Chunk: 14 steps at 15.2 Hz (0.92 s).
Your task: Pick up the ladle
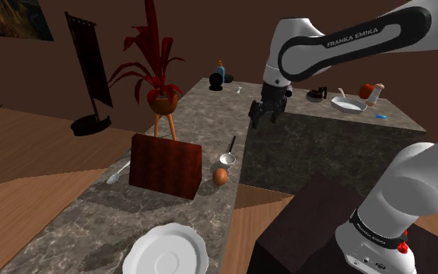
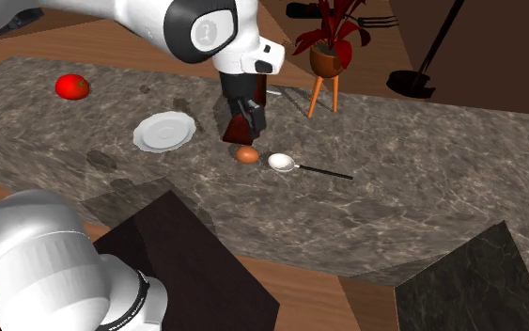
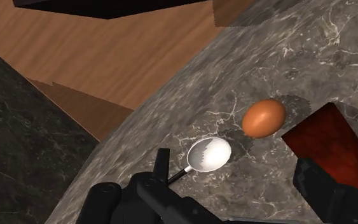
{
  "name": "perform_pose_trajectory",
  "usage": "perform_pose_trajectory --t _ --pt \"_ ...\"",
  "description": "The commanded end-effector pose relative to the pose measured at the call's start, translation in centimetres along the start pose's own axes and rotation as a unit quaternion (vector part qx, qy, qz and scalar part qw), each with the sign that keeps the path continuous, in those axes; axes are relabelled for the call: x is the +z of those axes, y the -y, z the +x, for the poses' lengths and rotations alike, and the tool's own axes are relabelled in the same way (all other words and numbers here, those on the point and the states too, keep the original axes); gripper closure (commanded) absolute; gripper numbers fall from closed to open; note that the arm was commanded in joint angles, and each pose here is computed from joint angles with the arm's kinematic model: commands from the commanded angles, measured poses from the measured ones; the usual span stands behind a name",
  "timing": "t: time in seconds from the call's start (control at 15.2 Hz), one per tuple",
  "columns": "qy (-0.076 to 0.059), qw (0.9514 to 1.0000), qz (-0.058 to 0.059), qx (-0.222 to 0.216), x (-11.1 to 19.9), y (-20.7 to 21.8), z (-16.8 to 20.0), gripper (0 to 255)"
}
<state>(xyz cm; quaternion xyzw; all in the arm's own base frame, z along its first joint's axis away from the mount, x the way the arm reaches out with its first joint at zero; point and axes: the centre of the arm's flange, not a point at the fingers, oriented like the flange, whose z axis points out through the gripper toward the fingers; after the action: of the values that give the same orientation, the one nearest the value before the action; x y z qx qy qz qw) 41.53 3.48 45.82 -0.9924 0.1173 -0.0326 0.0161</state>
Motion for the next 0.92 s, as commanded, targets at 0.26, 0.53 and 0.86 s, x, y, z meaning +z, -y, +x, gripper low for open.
perform_pose_trajectory --t 0.26,0.53,0.86 --pt "-0.013 0.9958 -0.001 0.091 5.9 0.5 4.8 0" --pt "-0.020 0.9885 -0.002 0.150 10.0 0.4 8.0 0" --pt "-0.029 0.9744 -0.004 0.223 15.0 -0.2 11.9 0"
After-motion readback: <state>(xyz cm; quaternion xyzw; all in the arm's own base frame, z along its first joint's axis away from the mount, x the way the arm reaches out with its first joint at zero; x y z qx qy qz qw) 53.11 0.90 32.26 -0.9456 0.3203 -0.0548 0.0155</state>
